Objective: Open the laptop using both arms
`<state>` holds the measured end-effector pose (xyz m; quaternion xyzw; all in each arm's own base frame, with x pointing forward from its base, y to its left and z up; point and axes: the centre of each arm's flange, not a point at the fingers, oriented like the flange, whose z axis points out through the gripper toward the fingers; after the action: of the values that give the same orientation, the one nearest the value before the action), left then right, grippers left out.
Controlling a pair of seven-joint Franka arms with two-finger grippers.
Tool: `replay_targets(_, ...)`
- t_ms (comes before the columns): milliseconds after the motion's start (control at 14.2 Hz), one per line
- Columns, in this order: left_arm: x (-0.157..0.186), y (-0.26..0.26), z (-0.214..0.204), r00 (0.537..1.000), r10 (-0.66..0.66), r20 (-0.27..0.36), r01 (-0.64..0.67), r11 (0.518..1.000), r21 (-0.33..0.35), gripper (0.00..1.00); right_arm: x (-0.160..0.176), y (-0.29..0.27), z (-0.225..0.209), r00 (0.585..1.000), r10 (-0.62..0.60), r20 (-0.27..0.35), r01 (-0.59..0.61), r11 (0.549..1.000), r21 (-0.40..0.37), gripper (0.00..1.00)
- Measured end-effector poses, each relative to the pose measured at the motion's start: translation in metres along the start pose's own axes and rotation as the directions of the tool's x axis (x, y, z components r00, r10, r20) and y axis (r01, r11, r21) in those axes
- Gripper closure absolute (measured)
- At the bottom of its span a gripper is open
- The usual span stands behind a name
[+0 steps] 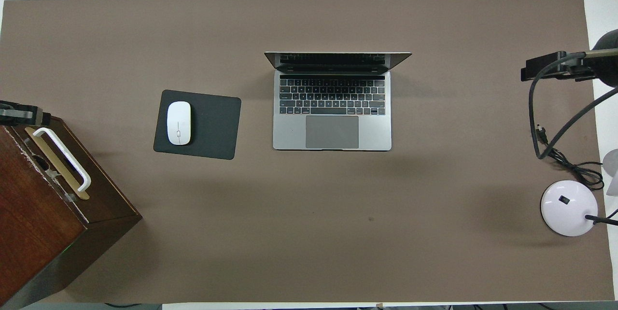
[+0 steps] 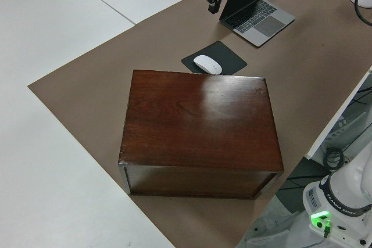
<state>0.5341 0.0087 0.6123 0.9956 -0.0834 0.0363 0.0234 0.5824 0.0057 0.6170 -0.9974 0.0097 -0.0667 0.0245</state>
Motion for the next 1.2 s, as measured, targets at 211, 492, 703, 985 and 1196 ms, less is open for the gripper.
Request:
replay_targets(211,-0.006,-0.015,-0.001,0.999,-0.029,0.02,0.029,1.0,-0.002,0.48,-0.001,-0.003,-0.002,1.0,0.003,-0.004,-0.003,1.0,0.001,0.0)
replay_targets(492,-0.008,-0.026,-0.009,0.999,-0.05,0.009,0.05,0.999,0.001,0.03,-0.009,-0.001,-0.011,1.0,0.007,0.013,-0.007,1.0,0.001,0.0)
replay_targets(703,-0.009,-0.032,-0.012,0.998,-0.06,0.004,0.06,0.998,0.001,0.0,-0.013,-0.001,-0.015,1.0,0.008,0.026,-0.008,1.0,0.001,0.0)
replay_targets(985,-0.006,-0.02,-0.011,0.997,-0.082,0.004,0.082,0.997,-0.006,0.0,-0.014,0.003,-0.014,0.999,0.016,0.029,-0.016,1.0,0.0,0.0)
replay_targets(1196,-0.002,-0.003,-0.011,0.992,-0.126,0.005,0.126,0.992,0.011,0.0,-0.015,0.01,-0.008,0.999,0.027,0.04,-0.027,1.0,-0.002,0.0)
